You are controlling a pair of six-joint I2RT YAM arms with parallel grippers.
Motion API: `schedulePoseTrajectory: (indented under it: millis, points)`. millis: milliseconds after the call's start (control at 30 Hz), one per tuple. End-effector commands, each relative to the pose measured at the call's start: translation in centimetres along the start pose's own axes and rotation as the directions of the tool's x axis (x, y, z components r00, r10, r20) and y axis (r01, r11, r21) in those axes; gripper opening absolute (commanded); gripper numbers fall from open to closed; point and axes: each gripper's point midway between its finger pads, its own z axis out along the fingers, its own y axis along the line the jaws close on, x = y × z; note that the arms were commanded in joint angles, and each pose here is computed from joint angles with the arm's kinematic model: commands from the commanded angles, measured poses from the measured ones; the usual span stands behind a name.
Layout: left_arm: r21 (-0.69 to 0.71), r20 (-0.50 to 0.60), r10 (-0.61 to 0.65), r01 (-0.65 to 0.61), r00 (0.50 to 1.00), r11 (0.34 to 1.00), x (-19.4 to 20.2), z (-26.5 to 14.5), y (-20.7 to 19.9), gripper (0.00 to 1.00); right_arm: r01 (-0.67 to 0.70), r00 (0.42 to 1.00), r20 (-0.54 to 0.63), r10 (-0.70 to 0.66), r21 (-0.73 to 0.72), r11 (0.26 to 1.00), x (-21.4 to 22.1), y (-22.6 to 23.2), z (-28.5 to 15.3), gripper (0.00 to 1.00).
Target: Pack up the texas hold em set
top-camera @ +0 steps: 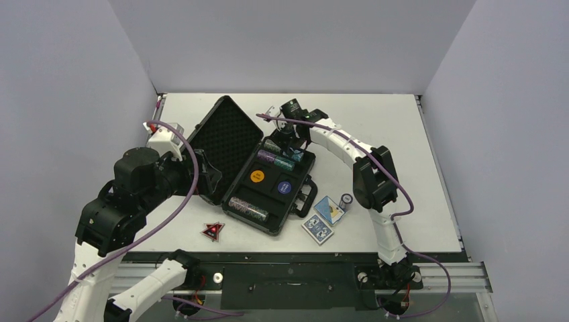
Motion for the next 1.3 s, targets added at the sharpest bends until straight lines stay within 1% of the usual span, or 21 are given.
schedulePoseTrajectory:
  millis: [0,167,267,433,467,500,567,667,767,800,833,867,967,1067,1100,1133,1167,1200,1267]
  points:
    - [0.016,0.057,-0.004,0.003,0.998,1.000,-1.7,-0.4,-0.5,0.96,-0.008,0.995,0.096,0.002,0.061,0.998,-3.2,-1.3,-0.9,0.63]
    - [0.019,0.059,-0.004,0.003,0.998,1.000,-1.8,-0.4,-0.6,0.96,-0.007,0.994,0.107,-0.001,0.077,0.997,-3.6,-1.4,-1.7,0.64]
    - [0.017,0.059,-0.003,0.002,0.998,1.000,-1.8,-0.4,-0.6,0.96,-0.023,0.990,0.142,0.008,0.107,0.994,-4.6,-2.0,-3.1,0.64]
    - [0.005,0.052,-0.003,0.002,0.999,1.000,-1.6,-0.4,-0.3,0.96,-0.099,0.976,0.207,0.064,0.164,0.981,-6.0,-3.1,-5.7,0.63]
    - [0.003,0.050,-0.005,0.005,0.999,1.000,-1.5,-0.4,-0.2,0.96,-0.124,0.970,0.231,0.082,0.176,0.976,-6.4,-3.4,-6.7,0.63]
    - [0.001,0.052,-0.006,0.006,0.999,1.000,-1.5,-0.5,-0.2,0.96,-0.138,0.966,0.243,0.093,0.176,0.975,-6.4,-3.4,-6.8,0.63]
    - [-0.002,0.049,-0.013,0.013,0.999,1.000,-1.3,-0.5,-0.1,0.96,-0.178,0.946,0.302,0.119,0.176,0.968,-7.1,-3.4,-9.0,0.63]
    - [-0.006,0.041,-0.021,0.021,0.999,1.000,-0.9,-0.7,0.0,0.96,-0.229,0.922,0.353,0.160,0.163,0.960,-7.3,-3.1,-10.6,0.63]
    - [-0.016,0.029,-0.030,0.031,0.999,0.999,-0.3,-0.7,0.3,0.96,-0.266,0.906,0.379,0.190,0.157,0.951,-6.7,-2.8,-12.4,0.63]
    - [-0.020,0.029,-0.033,0.034,0.999,0.999,-0.2,-0.8,0.4,0.96,-0.270,0.908,0.370,0.198,0.156,0.950,-6.1,-2.5,-12.3,0.63]
    - [-0.026,0.020,-0.038,0.039,0.999,0.999,0.1,-0.8,0.6,0.96,-0.285,0.899,0.387,0.207,0.157,0.946,-6.1,-2.5,-13.3,0.63]
    - [-0.028,0.018,-0.041,0.041,0.999,0.999,0.2,-0.9,0.6,0.96,-0.289,0.903,0.374,0.214,0.157,0.944,-5.4,-2.2,-13.3,0.63]
    - [-0.041,-0.002,-0.056,0.055,0.998,0.998,1.0,-1.0,0.9,0.96,-0.307,0.892,0.391,0.225,0.160,0.938,-4.9,-1.5,-15.6,0.62]
    - [-0.147,0.025,-0.099,0.101,0.995,0.984,1.4,-1.3,2.9,0.96,-0.311,0.892,0.390,0.226,0.168,0.936,-3.6,-0.6,-16.8,0.62]
    - [-0.156,0.028,-0.107,0.110,0.994,0.982,1.8,-1.4,3.3,0.96,-0.317,0.883,0.413,0.223,0.175,0.932,-3.7,-0.3,-18.0,0.62]
    - [-0.163,0.031,-0.107,0.111,0.994,0.980,2.0,-1.4,3.5,0.96,-0.316,0.884,0.411,0.221,0.178,0.932,-3.1,-0.1,-17.9,0.62]
    - [-0.169,0.024,-0.106,0.108,0.994,0.980,2.5,-1.3,3.7,0.96,-0.342,0.868,0.436,0.238,0.175,0.923,-3.2,0.1,-18.9,0.62]
    - [-0.176,0.012,-0.107,0.108,0.994,0.979,2.9,-1.2,3.9,0.96,-0.355,0.864,0.438,0.249,0.178,0.918,-2.7,0.2,-18.8,0.62]
    - [-0.191,-0.017,-0.121,0.116,0.992,0.975,3.8,-1.1,4.1,0.96,-0.392,0.837,0.471,0.278,0.162,0.905,-2.6,0.5,-20.2,0.62]
